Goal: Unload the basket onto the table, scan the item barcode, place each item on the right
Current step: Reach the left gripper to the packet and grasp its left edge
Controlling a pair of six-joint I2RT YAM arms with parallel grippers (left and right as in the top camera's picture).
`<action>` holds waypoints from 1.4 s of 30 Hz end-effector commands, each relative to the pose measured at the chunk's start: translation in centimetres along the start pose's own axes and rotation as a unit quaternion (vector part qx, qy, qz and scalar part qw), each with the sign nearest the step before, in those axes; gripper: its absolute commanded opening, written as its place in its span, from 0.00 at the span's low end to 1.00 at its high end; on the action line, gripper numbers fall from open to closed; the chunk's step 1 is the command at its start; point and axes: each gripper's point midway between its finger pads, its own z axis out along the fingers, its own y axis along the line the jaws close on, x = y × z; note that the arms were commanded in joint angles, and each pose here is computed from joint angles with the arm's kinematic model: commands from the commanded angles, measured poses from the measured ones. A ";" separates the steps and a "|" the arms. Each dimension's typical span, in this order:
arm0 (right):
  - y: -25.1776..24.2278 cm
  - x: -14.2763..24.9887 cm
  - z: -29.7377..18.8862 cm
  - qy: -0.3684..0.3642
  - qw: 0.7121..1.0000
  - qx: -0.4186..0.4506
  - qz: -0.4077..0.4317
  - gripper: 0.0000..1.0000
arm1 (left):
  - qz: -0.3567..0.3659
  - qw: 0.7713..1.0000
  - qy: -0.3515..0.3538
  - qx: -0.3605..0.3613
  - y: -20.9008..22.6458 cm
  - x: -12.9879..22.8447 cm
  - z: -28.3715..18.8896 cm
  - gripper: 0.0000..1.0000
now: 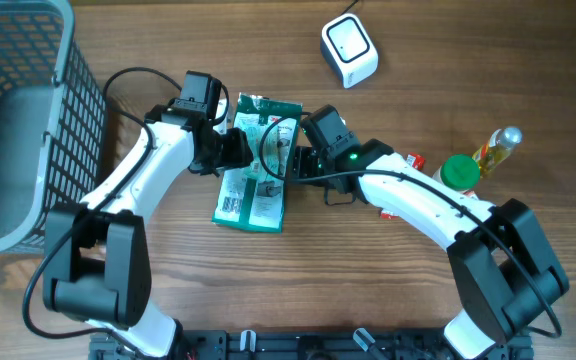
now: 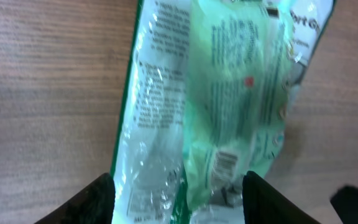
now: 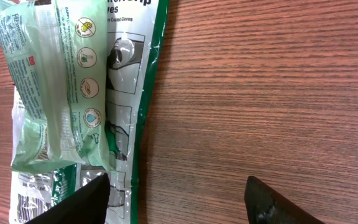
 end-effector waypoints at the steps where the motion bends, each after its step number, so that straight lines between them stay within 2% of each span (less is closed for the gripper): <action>1: -0.4 0.6 0.8 0.015 1.000 0.004 0.000 0.70 | -0.012 1.000 0.001 -0.012 0.5 0.0 0.9 0.58; 5: -0.4 0.6 0.8 0.015 1.000 0.004 0.000 0.70 | -0.014 1.000 0.009 -0.016 0.8 0.1 1.7 0.54; 6: -0.4 0.6 0.8 0.015 1.000 0.004 0.000 0.70 | -0.014 1.000 0.011 -0.017 0.8 0.2 1.8 0.57; 8: -0.4 0.6 0.8 0.015 1.000 0.004 0.000 0.70 | -0.015 1.000 0.013 -0.017 0.9 0.2 1.9 0.74; 9: -0.4 0.6 0.8 0.015 1.000 0.005 0.000 0.70 | -0.015 1.000 0.014 -0.018 0.9 0.3 1.9 0.75; 11: -0.4 0.6 0.8 0.015 1.000 0.005 0.000 0.70 | -0.015 1.000 0.015 -0.018 0.9 0.3 1.9 0.70; 13: -0.4 0.6 0.8 0.015 1.000 0.004 0.000 0.70 | -0.014 1.000 0.012 -0.017 0.9 0.2 1.9 0.58; 17: -0.4 0.6 0.8 0.015 1.000 0.004 0.000 0.70 | -0.012 1.000 -0.002 -0.023 1.1 -0.4 2.0 0.49; 22: -0.4 0.6 0.8 0.015 1.000 0.004 0.000 0.70 | -0.021 0.999 -0.020 -0.015 0.8 -1.1 2.4 0.50; 29: -0.3 0.6 0.8 0.014 1.000 0.004 0.000 0.70 | -0.019 1.000 -0.011 0.020 -0.5 -0.8 2.4 0.50; 36: -0.3 0.6 0.8 0.014 1.000 0.004 0.000 0.70 | -0.013 0.998 -0.018 0.058 -1.9 -1.4 2.3 0.46; 42: -0.3 0.6 0.8 0.014 1.000 0.004 0.000 0.70 | -0.003 0.998 -0.014 0.059 -2.5 -1.2 3.2 0.45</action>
